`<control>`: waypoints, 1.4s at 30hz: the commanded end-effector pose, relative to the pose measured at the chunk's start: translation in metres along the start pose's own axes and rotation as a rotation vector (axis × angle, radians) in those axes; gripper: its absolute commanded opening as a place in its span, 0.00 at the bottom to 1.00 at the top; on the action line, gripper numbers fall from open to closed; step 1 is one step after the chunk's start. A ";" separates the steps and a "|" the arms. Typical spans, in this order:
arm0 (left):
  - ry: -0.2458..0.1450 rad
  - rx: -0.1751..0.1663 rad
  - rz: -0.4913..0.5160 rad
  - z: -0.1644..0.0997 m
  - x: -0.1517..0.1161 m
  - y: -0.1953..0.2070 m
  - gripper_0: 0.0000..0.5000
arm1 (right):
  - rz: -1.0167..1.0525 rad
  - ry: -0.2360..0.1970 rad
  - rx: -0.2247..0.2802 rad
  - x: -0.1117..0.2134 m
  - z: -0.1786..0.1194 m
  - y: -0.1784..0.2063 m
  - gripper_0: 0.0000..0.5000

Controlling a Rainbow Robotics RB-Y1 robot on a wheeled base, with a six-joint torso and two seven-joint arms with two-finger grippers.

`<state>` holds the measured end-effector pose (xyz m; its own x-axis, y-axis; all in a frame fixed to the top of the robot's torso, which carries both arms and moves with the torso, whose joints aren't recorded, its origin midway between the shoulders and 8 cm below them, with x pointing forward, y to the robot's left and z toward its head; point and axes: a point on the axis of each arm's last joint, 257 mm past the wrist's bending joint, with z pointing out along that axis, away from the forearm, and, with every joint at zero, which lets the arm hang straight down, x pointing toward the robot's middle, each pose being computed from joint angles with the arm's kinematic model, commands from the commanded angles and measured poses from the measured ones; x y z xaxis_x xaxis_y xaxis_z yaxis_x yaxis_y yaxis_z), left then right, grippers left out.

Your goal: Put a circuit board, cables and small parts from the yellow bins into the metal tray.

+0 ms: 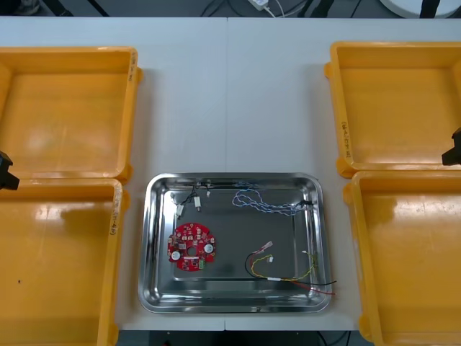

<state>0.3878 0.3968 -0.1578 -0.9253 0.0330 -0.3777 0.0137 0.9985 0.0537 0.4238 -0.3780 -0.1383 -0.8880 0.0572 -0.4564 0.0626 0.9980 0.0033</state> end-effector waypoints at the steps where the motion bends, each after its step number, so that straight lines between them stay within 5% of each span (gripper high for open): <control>1: -0.012 -0.047 0.067 -0.015 -0.001 0.020 1.00 | 0.009 -0.044 0.046 -0.013 -0.017 -0.020 1.00; 42: -0.012 -0.047 0.067 -0.015 -0.001 0.020 1.00 | 0.009 -0.044 0.046 -0.013 -0.017 -0.020 1.00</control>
<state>0.3878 0.3968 -0.1578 -0.9253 0.0330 -0.3777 0.0137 0.9985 0.0537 0.4238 -0.3780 -0.1383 -0.8880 0.0572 -0.4564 0.0626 0.9980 0.0033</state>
